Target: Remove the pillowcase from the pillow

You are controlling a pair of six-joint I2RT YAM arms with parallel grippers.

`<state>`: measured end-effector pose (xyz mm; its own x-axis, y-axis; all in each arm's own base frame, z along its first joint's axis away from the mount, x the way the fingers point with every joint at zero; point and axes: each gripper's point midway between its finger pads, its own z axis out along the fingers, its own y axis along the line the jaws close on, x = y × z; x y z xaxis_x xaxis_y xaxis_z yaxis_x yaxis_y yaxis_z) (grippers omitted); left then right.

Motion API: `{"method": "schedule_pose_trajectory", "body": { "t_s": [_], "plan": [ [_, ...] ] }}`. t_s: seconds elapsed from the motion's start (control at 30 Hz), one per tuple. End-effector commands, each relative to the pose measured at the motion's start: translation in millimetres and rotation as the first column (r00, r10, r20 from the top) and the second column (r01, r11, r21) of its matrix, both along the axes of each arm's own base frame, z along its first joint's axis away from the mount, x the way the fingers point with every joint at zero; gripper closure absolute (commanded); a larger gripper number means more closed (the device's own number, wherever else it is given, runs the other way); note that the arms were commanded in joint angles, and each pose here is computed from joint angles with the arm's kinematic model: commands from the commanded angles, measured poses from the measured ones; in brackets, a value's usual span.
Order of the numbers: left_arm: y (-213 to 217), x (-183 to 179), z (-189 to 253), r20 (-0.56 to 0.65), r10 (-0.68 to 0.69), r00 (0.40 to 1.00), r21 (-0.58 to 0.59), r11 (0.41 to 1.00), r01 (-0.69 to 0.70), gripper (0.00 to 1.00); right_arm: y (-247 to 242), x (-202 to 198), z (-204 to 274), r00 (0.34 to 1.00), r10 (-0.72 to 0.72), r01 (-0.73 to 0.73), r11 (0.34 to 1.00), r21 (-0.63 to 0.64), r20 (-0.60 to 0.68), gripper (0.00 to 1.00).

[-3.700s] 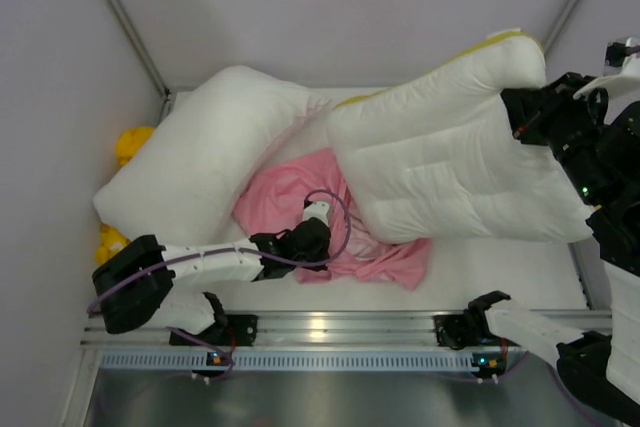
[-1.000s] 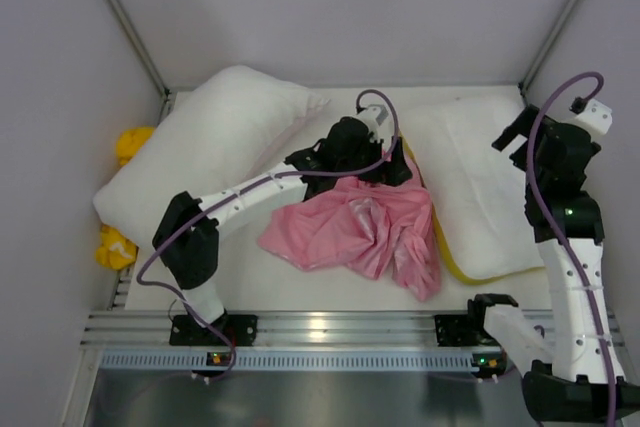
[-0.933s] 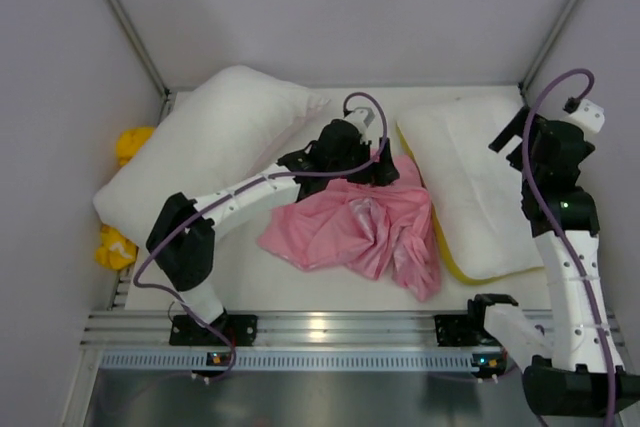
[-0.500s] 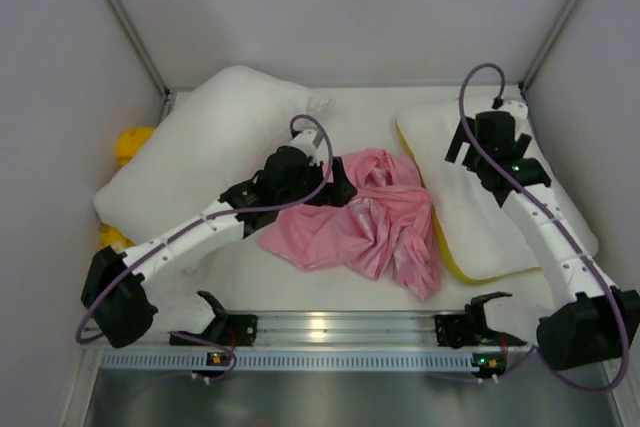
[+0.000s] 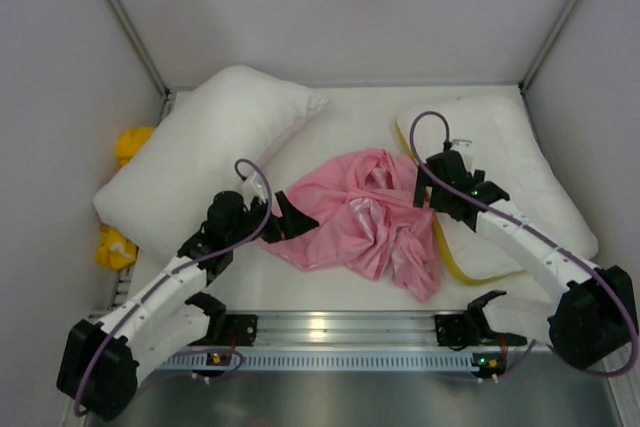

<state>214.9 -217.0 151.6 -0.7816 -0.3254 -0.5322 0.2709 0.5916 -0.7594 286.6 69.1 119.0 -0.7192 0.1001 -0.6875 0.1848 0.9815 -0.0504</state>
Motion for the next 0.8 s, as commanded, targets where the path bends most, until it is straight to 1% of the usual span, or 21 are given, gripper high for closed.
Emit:
{"method": "schedule_pose_trajectory", "body": {
  "t_s": [0.0,0.03,0.07,0.13,0.17,0.2,0.23,0.27,0.3,0.37,0.43,0.47,0.5,0.53,0.57,0.6,0.63,0.67,0.7,0.73,0.77],
  "plan": [
    [-21.6,-24.2,40.7,0.085,-0.133,0.987,-0.254,0.955,0.151,0.01,21.6,-8.3,18.8,0.995,0.032,-0.043,0.994,0.104,0.099,0.01],
    [-22.6,-28.9,42.6,0.09,-0.144,0.986,-0.29,0.943,0.164,0.01,23.4,-13.6,18.1,0.993,0.031,-0.045,0.991,0.129,0.112,0.01],
    [-23.5,-38.7,43.8,0.103,-0.166,0.981,-0.352,0.916,0.192,0.01,27.6,-17.3,16.9,0.993,0.042,-0.059,0.987,0.149,0.114,0.01],
    [-22.0,-51.1,54.2,0.155,-0.183,0.971,-0.417,0.878,0.233,0.01,36.9,-27.6,9.8,0.991,0.071,-0.093,0.977,0.189,0.117,0.01],
    [-19.8,-62.1,47.7,0.124,-0.201,0.972,-0.46,0.856,0.235,0.01,47.3,-29.5,20.2,0.98,0.098,-0.14,0.958,0.251,0.174,0.01],
    [-16.3,-71.5,71.0,0.245,-0.196,0.949,-0.496,0.816,0.297,0.01,56.1,-33.1,23.8,0.971,0.122,-0.18,0.939,0.293,0.206,0.01],
    [-13.7,-78.8,76.8,0.277,-0.199,0.94,-0.515,0.795,0.32,0.01,60.5,-42.7,21.7,0.958,0.149,-0.228,0.913,0.337,0.244,0.0],
    [-11.2,-86.2,83.0,0.291,-0.204,0.935,-0.54,0.771,0.337,0.01,80.0,-44.4,32.9,0.928,0.197,-0.32,0.856,0.407,0.315,0.01],
    [-5.7,-99.3,93.9,0.369,-0.199,0.908,-0.549,0.741,0.386,0.01,85.8,-48.7,37.8,0.911,0.205,-0.357,0.823,0.441,0.357,0.0],
    [-1.1,-110.8,108.1,0.408,-0.201,0.891,-0.569,0.707,0.42,0.01,91.3,-59.0,43.6,0.881,0.18,-0.407,0.758,0.509,0.437,0.0],
    [5.4,-125.1,108.5,0.429,-0.204,0.88,-0.586,0.678,0.443,0.01,85.4,-65.3,46.0,0.875,0.126,-0.397,0.739,0.544,0.467,0.0],
    [9.9,-134.4,117.1,0.468,-0.196,0.862,-0.592,0.655,0.47,0.01,76.5,-65.4,39.6,0.886,0.092,-0.356,0.763,0.54,0.454,0.01],
    [12.2,-138.3,118.9,0.474,-0.192,0.859,-0.601,0.642,0.475,0.01,70.8,-66.4,37.2,0.892,0.069,-0.329,0.775,0.54,0.446,0.0],
    [15.5,-141.9,117.9,0.456,-0.189,0.87,-0.632,0.619,0.466,0.01,64.5,-67.3,38.2,0.897,0.027,-0.296,0.779,0.553,0.441,0.01],
    [19.9,-148.3,121.3,0.475,-0.179,0.862,-0.644,0.597,0.478,0.01,55.6,-65.9,34.8,0.901,-0.01,-0.253,0.799,0.545,0.433,0.01],
    [22.0,-147.4,113.6,0.452,-0.168,0.876,-0.665,0.59,0.457,0.01,51.6,-69.1,25.2,0.915,-0.023,-0.22,0.807,0.548,0.402,0.01],
    [25.5,-151.5,113.4,0.442,-0.168,0.881,-0.69,0.563,0.454,0.01,48.6,-70.8,23.6,0.915,-0.039,-0.209,0.806,0.553,0.402,0.0],
    [24.7,-151.3,110.4,0.432,-0.176,0.884,-0.689,0.569,0.45,0.01,47.6,-72.5,19.7,0.916,-0.045,-0.204,0.804,0.558,0.399,0.0],
    [27.0,-158.3,113.2,0.469,-0.176,0.866,-0.677,0.558,0.48,0.01,49.3,-73.4,10.2,0.916,-0.043,-0.211,0.796,0.568,0.4,0.01],
    [26.4,-161.9,111.2,0.469,-0.195,0.861,-0.67,0.557,0.491,0.01,53.1,-75.0,18.4,0.894,-0.033,-0.262,0.77,0.582,0.447,0.01],
    [29.5,-168.6,115.4,0.5,-0.191,0.845,-0.664,0.542,0.516,0.01,65.7,-81.0,19.7,0.883,0.021,-0.335,0.727,0.599,0.469,0.0]
  ]
}}
